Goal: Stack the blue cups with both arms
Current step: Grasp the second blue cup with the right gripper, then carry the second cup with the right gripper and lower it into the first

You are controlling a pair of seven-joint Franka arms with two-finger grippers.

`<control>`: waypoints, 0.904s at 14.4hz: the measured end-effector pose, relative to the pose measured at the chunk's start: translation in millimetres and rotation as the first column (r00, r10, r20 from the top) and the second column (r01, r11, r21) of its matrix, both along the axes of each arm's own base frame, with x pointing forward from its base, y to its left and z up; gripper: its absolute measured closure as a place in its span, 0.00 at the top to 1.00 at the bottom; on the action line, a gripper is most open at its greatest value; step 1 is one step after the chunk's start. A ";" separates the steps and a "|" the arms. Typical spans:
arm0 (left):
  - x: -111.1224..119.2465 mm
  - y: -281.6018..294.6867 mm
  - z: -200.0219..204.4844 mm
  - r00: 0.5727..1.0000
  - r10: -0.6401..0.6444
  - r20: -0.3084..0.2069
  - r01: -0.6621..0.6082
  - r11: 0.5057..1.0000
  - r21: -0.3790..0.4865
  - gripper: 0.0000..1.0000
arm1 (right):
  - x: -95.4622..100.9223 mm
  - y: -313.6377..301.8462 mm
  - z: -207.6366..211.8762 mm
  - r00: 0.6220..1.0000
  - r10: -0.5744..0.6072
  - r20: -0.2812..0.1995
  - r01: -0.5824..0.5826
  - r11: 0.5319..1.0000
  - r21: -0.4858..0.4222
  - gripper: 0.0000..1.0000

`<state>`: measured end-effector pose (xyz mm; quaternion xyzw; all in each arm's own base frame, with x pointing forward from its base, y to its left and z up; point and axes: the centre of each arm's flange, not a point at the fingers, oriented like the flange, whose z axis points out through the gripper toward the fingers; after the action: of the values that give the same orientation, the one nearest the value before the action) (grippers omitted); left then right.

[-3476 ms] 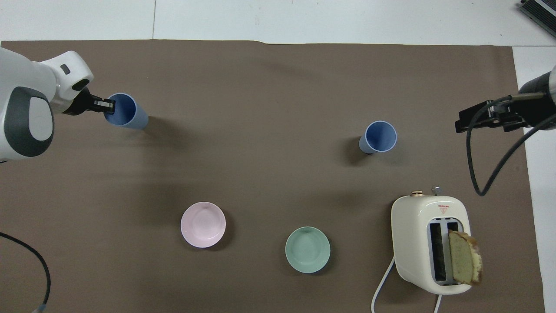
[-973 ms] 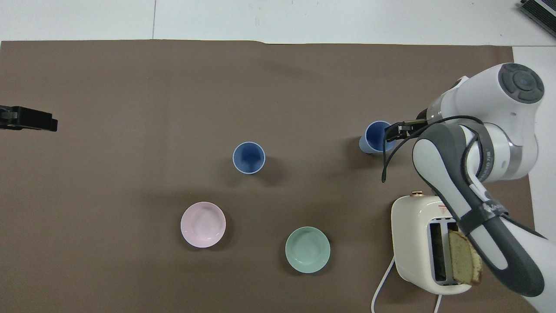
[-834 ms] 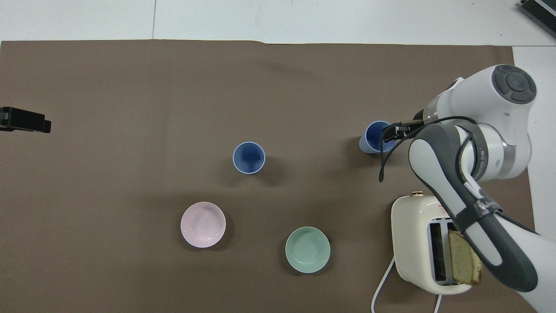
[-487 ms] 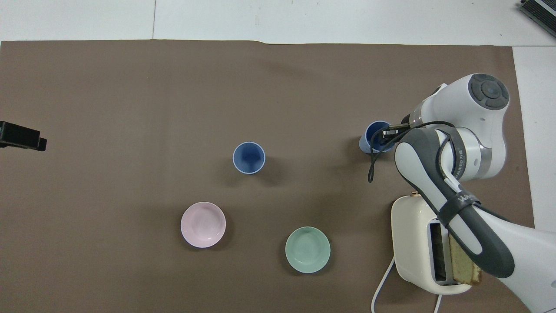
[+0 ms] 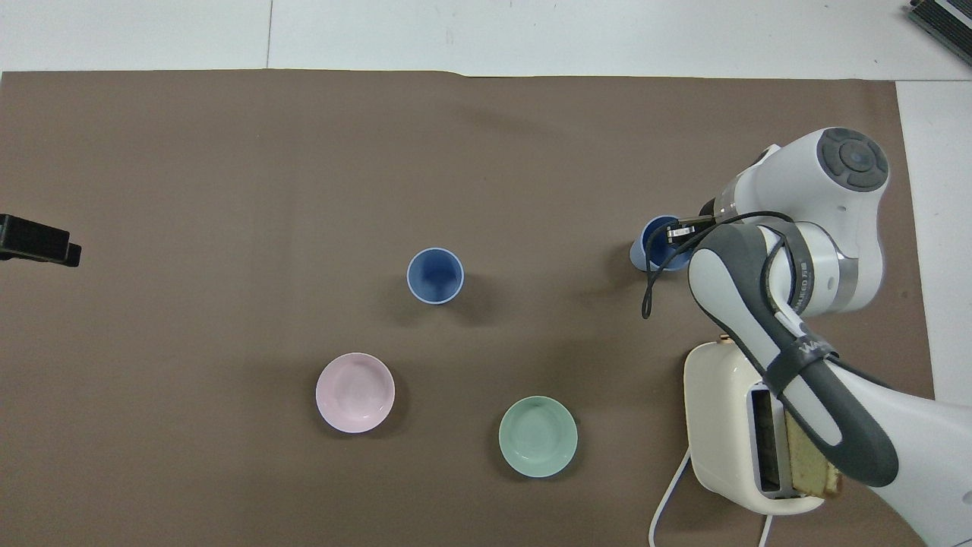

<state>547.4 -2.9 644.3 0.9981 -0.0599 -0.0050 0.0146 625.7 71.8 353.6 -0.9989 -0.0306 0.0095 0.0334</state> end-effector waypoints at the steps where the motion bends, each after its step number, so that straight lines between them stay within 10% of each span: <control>1: 0.0 0.0 0.0 1.000 0.000 0.000 0.000 1.000 0.000 1.00 | 0.7 4.1 2.3 1.000 0.006 0.005 -0.006 1.000 0.001 0.04; 13: 0.0 0.0 0.0 1.000 0.000 0.000 0.000 1.000 0.000 1.00 | -4.2 138.7 123.9 0.998 -0.055 0.012 0.055 0.998 0.010 0.04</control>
<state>547.4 -3.0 644.3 0.9981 -0.0599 -0.0050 0.0146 621.5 210.4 477.5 -0.9993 -0.0033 0.0025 0.0383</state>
